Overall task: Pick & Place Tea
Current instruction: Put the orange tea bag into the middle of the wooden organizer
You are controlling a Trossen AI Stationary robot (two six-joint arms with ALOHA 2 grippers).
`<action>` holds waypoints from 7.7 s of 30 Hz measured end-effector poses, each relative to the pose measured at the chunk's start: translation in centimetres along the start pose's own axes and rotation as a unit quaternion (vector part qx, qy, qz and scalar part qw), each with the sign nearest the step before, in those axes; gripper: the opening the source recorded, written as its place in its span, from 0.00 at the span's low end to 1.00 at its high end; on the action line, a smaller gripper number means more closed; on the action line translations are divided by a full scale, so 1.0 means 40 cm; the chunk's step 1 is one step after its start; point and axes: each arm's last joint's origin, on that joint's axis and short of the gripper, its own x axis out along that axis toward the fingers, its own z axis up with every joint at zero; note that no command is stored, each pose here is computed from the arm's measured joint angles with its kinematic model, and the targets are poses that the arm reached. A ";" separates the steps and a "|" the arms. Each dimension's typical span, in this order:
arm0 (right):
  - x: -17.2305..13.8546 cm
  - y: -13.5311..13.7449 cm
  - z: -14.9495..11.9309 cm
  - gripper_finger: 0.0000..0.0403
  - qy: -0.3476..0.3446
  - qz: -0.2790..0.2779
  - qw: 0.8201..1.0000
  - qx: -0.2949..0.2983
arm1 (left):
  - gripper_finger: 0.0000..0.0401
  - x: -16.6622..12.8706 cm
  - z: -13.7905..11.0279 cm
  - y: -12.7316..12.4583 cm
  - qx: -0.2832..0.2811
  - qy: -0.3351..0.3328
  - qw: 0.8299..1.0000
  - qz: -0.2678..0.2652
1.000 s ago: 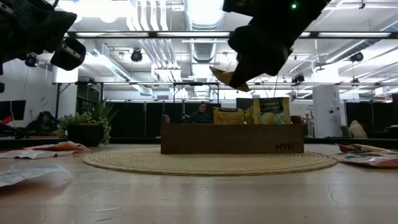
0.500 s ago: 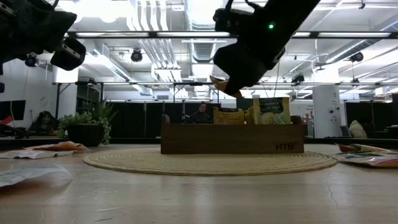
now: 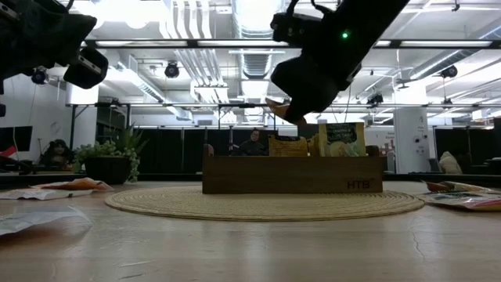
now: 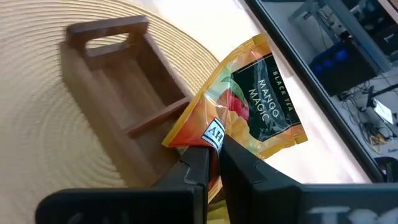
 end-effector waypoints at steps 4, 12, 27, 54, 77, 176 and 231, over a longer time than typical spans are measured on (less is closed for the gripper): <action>0.002 0.006 -0.003 0.05 -0.008 -0.004 1.000 0.002 | 0.00 0.000 0.000 0.000 0.000 0.000 1.000 0.000; 0.039 0.061 -0.045 0.05 -0.030 -0.059 0.996 -0.052 | 0.00 0.000 0.000 0.000 0.000 0.000 1.000 0.000; 0.046 0.068 -0.051 0.05 -0.039 -0.073 0.996 -0.042 | 0.00 0.000 0.000 0.000 0.000 0.000 1.000 0.000; 0.047 0.061 -0.046 0.44 0.013 -0.021 0.998 -0.054 | 0.00 0.000 0.000 0.000 0.000 0.000 1.000 0.000; -0.082 -0.038 0.037 0.45 0.079 0.177 0.981 0.018 | 0.00 0.000 0.000 0.000 0.000 0.000 1.000 0.000; -0.305 -0.007 -0.043 0.02 -0.042 0.109 0.991 -0.065 | 0.00 0.000 0.000 0.000 0.000 0.000 1.000 0.000; -0.039 -0.026 -0.062 0.02 -0.065 0.063 0.996 0.002 | 0.00 0.000 0.000 0.000 0.000 0.000 1.000 0.000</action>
